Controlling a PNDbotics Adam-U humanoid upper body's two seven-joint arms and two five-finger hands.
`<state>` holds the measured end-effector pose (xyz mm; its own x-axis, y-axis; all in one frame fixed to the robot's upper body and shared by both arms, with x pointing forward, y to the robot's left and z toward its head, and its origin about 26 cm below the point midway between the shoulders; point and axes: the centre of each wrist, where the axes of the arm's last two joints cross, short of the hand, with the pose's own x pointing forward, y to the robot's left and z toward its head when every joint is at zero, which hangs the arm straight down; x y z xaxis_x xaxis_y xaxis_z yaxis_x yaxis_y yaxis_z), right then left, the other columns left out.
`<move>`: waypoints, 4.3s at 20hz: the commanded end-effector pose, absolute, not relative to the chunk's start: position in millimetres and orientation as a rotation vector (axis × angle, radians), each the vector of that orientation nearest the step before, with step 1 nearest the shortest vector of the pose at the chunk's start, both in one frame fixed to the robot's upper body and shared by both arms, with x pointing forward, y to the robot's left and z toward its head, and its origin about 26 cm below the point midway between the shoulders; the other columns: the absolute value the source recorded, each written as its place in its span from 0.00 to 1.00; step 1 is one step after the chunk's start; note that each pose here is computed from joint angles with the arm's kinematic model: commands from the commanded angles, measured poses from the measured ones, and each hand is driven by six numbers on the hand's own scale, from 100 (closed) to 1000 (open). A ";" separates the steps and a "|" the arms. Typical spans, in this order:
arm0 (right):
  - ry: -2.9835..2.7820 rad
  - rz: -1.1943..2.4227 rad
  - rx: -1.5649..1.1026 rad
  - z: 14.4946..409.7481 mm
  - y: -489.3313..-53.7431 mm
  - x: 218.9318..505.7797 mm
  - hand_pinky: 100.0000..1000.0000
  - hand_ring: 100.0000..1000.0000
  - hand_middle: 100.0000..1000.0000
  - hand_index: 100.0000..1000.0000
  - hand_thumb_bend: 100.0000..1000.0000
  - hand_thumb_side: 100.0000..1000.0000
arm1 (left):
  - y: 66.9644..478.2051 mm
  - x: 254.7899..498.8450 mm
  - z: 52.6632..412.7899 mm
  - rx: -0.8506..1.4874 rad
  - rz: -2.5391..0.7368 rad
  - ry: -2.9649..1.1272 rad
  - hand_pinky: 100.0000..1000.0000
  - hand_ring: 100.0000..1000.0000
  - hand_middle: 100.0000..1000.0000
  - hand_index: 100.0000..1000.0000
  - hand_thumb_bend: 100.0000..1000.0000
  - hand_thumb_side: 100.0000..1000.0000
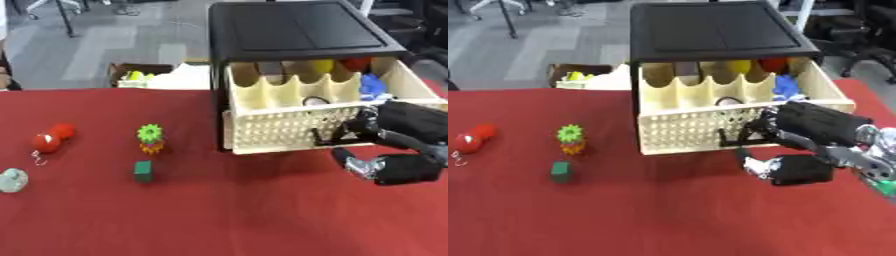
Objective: Pick up objects from table and place into drawer.
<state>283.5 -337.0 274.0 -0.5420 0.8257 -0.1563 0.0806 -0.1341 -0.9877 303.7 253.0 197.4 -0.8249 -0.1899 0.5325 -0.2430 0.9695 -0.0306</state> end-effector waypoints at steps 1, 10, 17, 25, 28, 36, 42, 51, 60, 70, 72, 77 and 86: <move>-1.593 1.766 -1.033 280.5 -334.2 280.4 0.00 0.00 0.00 0.71 0.00 1.00 | 254.5 302.4 204.4 0.310 0.127 -2.593 0.64 0.73 0.73 0.80 0.00 0.95; -1.606 1.799 -1.069 283.0 -334.5 280.3 0.00 0.00 0.00 0.83 0.00 1.00 | 254.7 302.4 204.5 0.310 0.125 -2.593 0.63 0.73 0.73 0.80 0.00 0.95; -1.629 1.790 -1.068 287.7 -335.3 280.1 0.00 0.00 0.00 0.83 0.00 1.00 | 255.1 302.3 204.4 0.312 0.125 -2.592 0.63 0.73 0.73 0.79 0.00 0.95; -1.658 1.762 -1.082 297.4 -334.7 280.1 0.00 0.00 0.00 0.81 0.00 1.00 | 255.2 302.2 204.0 0.313 0.124 -2.590 0.63 0.73 0.73 0.79 0.00 0.95; -1.664 1.757 -1.083 299.9 -334.6 280.0 0.00 0.00 0.00 0.80 0.00 1.00 | 255.3 302.2 203.9 0.314 0.125 -2.590 0.63 0.73 0.73 0.79 0.00 0.95; -1.684 1.736 -1.079 301.7 -337.5 279.0 0.00 0.00 0.00 0.80 0.00 1.00 | 255.6 302.1 203.8 0.316 0.127 -2.589 0.63 0.73 0.73 0.79 0.00 0.95; -1.672 1.732 -1.061 299.0 -339.0 278.7 0.00 0.00 0.00 0.81 0.00 1.00 | 255.5 302.2 203.9 0.316 0.127 -2.589 0.63 0.73 0.73 0.79 0.00 0.95; -1.686 1.754 -1.033 295.1 -340.9 278.2 0.00 0.00 0.00 0.83 0.00 1.00 | 255.4 302.3 204.4 0.315 0.126 -2.592 0.63 0.73 0.73 0.79 0.00 0.95; -1.561 1.875 -1.094 300.9 -342.9 276.7 0.00 0.00 0.00 0.86 0.00 1.00 | 255.9 302.3 204.9 0.315 0.125 -2.595 0.63 0.73 0.73 0.78 0.00 0.95; -1.548 1.865 -1.087 302.9 -341.6 276.6 0.00 0.00 0.00 0.83 0.00 1.00 | 256.3 302.3 205.2 0.320 0.127 -2.593 0.63 0.73 0.73 0.78 0.00 0.95; -1.561 1.854 -1.085 304.3 -342.4 276.3 0.00 0.00 0.00 0.83 0.00 1.00 | 256.7 302.3 205.1 0.322 0.129 -2.592 0.63 0.73 0.73 0.78 0.00 0.95; -1.585 1.849 -1.051 304.5 -344.2 275.5 0.00 0.00 0.00 0.83 0.00 1.00 | 257.1 302.2 205.0 0.324 0.131 -2.591 0.63 0.73 0.73 0.78 0.00 0.95; -1.578 1.852 -1.009 305.1 -346.1 274.6 0.00 0.00 0.00 0.83 0.00 1.00 | 257.6 302.2 205.3 0.327 0.132 -2.590 0.63 0.73 0.73 0.78 0.00 0.95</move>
<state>279.1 -346.7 291.2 -0.6022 0.7792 -0.1741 0.0626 -0.1713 -0.9832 303.7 253.3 197.5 -0.8229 -0.1907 0.5352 -0.2476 0.9682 -0.0357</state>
